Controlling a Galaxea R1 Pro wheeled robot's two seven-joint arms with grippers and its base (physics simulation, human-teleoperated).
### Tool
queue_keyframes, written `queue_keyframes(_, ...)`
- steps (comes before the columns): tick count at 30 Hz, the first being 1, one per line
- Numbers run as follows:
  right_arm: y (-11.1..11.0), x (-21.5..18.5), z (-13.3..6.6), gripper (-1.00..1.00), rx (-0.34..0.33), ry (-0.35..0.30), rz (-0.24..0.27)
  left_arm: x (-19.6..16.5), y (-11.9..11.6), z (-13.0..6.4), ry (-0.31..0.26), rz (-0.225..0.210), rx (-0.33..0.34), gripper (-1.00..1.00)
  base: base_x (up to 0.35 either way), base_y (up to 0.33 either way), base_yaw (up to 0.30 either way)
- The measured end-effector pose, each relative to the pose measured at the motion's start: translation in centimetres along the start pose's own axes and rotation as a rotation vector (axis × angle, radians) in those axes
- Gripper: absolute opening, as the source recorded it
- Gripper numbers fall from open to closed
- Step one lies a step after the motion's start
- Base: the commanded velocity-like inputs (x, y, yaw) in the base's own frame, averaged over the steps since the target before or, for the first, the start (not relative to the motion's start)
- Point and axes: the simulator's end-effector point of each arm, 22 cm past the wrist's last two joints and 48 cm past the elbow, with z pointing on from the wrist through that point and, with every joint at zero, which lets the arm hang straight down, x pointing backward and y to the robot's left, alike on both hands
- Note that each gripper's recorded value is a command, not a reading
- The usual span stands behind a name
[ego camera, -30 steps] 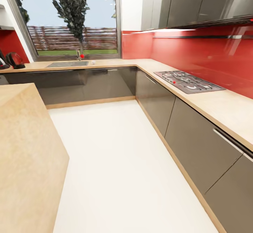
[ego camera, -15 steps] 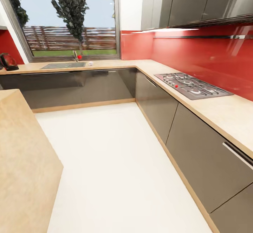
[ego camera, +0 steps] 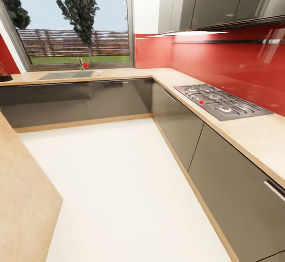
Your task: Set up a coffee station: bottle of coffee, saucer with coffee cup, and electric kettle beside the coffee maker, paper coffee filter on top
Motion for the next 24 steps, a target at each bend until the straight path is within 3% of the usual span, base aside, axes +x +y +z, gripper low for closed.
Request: queue_keyframes(24, 0.02, -0.01, 0.00, 1.00, -0.001, 0.000, -0.001, -0.01, 0.01, 0.00, 0.000, 0.000, 0.000, 1.00, 0.338, -0.004, 0.008)
